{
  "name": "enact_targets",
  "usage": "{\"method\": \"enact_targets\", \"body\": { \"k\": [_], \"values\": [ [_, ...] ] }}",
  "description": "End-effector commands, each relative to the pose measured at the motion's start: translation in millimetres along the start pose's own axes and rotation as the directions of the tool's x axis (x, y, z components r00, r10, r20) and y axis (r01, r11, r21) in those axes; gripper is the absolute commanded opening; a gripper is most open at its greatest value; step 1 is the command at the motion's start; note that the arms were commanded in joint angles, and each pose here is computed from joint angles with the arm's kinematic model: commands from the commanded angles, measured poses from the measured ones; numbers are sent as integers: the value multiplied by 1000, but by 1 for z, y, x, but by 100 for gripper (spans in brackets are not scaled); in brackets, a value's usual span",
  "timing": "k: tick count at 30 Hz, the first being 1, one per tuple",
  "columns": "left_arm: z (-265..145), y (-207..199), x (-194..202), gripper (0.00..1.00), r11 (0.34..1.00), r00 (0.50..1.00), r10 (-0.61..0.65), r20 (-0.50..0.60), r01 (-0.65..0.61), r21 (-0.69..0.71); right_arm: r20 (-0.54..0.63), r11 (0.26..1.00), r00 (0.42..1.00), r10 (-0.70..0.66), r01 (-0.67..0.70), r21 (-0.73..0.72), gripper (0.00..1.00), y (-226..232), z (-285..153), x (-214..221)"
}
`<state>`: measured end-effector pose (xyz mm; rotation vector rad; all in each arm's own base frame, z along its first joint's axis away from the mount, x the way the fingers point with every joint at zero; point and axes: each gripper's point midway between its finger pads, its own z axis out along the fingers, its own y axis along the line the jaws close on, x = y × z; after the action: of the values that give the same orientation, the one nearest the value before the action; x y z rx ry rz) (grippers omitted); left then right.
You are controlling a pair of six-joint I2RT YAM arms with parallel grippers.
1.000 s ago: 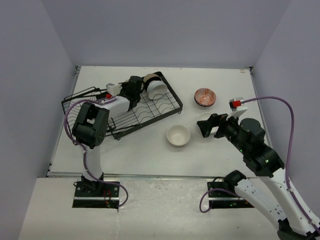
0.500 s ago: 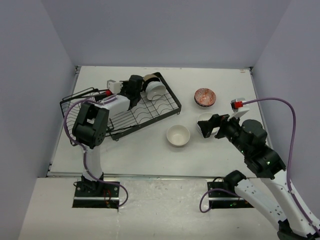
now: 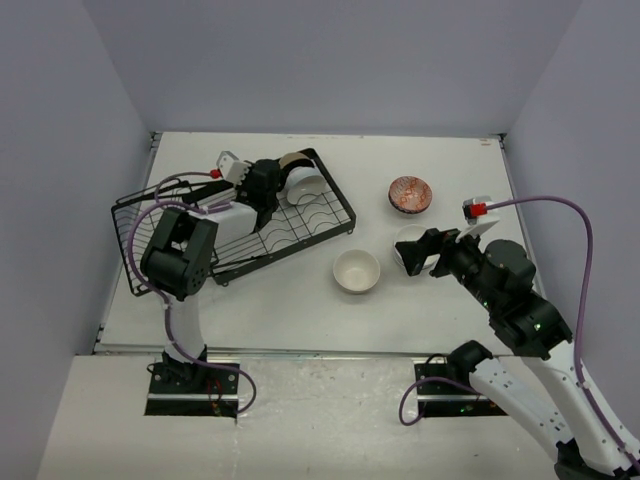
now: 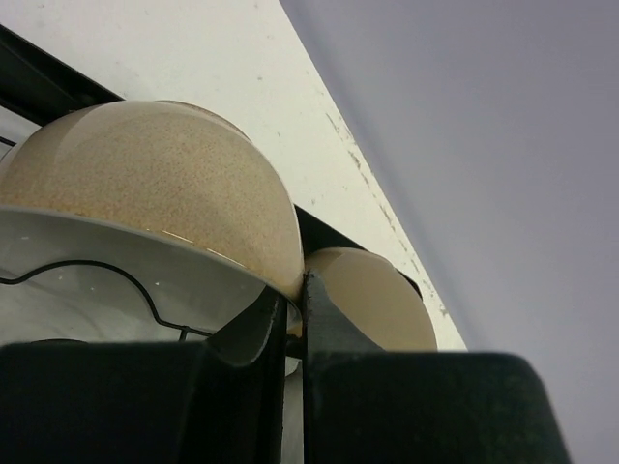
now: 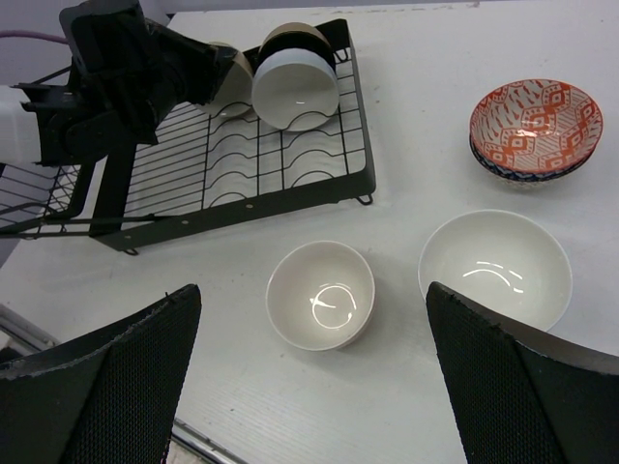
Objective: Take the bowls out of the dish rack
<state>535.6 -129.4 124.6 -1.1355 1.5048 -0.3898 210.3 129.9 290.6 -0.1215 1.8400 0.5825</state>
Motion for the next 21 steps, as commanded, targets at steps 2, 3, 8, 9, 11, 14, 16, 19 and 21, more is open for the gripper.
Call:
{"method": "enact_targets", "body": {
  "k": [2,3,8,9,11,14,16,19,21],
  "values": [
    [-9,-73,-51,0,979,991,34,128,-59,196,26,999,1000,-5,6,-37,99,7,1,-5],
    [-8,-75,-50,0,977,991,49,125,-74,199,26,999,1000,-5,6,-38,99,7,0,-5],
    [-12,-83,-46,0,946,972,163,169,-203,252,22,999,1000,-6,7,-50,99,9,1,-4],
    [-17,-88,-41,0,934,963,197,182,-241,264,23,999,1000,-7,9,-49,99,9,1,-4],
    [-19,-92,-43,0,911,934,266,237,-324,256,24,999,1000,-7,9,-50,99,9,1,-4],
    [-20,-93,-40,0,900,923,298,244,-357,251,20,999,1000,-8,9,-51,99,9,1,-3],
    [-21,-94,-42,0,894,916,314,251,-374,248,22,999,1000,-9,10,-51,99,9,1,-4],
    [-29,-99,-44,0,881,900,339,274,-406,244,20,999,1000,-8,9,-52,99,9,1,-3],
    [-37,-106,-46,0,874,895,337,292,-413,257,17,999,1000,-8,9,-51,99,9,2,-3]
  ]
}}
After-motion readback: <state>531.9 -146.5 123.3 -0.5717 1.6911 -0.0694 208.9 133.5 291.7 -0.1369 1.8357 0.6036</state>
